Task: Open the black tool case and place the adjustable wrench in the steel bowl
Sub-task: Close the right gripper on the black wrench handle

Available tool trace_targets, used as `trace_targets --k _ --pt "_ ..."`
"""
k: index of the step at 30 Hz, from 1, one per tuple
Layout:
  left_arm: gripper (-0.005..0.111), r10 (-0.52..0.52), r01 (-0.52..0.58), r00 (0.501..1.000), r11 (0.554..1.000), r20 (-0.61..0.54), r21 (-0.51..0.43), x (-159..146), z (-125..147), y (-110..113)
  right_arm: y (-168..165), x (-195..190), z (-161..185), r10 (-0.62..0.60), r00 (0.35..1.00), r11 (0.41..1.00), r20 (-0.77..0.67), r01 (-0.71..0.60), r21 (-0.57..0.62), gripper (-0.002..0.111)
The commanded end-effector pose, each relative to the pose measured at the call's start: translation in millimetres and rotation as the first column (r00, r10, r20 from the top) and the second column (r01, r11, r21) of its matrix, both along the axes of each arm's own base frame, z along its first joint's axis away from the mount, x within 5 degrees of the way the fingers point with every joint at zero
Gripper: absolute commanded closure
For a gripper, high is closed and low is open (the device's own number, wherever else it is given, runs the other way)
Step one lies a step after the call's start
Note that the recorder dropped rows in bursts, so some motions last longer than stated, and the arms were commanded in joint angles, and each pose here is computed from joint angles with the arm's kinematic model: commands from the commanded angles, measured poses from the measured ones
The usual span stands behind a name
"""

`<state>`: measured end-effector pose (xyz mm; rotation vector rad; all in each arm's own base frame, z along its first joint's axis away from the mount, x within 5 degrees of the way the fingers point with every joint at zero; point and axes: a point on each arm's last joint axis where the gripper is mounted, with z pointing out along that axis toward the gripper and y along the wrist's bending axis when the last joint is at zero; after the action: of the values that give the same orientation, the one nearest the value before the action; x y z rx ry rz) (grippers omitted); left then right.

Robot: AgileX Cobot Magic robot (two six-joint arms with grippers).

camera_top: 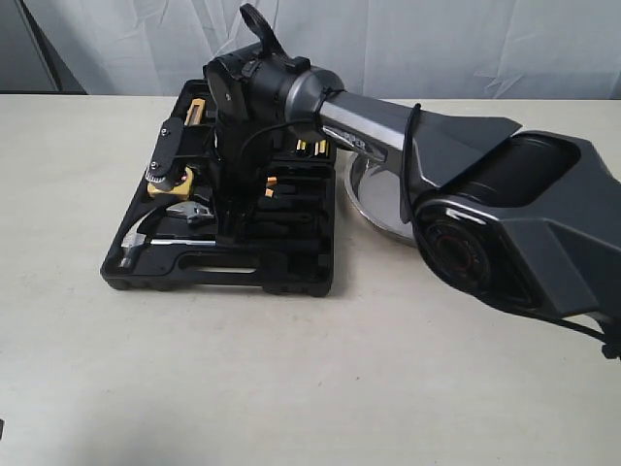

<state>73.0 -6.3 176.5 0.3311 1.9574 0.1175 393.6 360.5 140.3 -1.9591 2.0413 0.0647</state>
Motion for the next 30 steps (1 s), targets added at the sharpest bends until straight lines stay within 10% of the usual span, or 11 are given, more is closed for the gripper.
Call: trace_targets --k 1,6,12,30 --pt "0.107 -0.005 0.005 1.000 1.000 0.010 -0.015 -0.6 -0.5 -0.8 -2.1 2.4 -8.5 0.004 1.000 1.000 0.009 -0.004 -0.011 0.069" --pt "0.107 -0.005 0.005 1.000 1.000 0.010 -0.015 -0.6 -0.5 -0.8 -1.5 2.8 -16.7 0.004 1.000 1.000 0.001 -0.004 -0.015 0.073" --pt "0.107 -0.005 0.005 1.000 1.000 0.010 -0.015 -0.6 -0.5 -0.8 -0.9 3.5 -19.0 -0.015 1.000 1.000 0.000 0.015 -0.008 0.109" --pt "0.107 -0.005 0.005 1.000 1.000 0.010 -0.015 -0.6 -0.5 -0.8 -3.8 5.7 7.6 -0.070 0.996 0.997 0.054 0.070 0.011 0.109"
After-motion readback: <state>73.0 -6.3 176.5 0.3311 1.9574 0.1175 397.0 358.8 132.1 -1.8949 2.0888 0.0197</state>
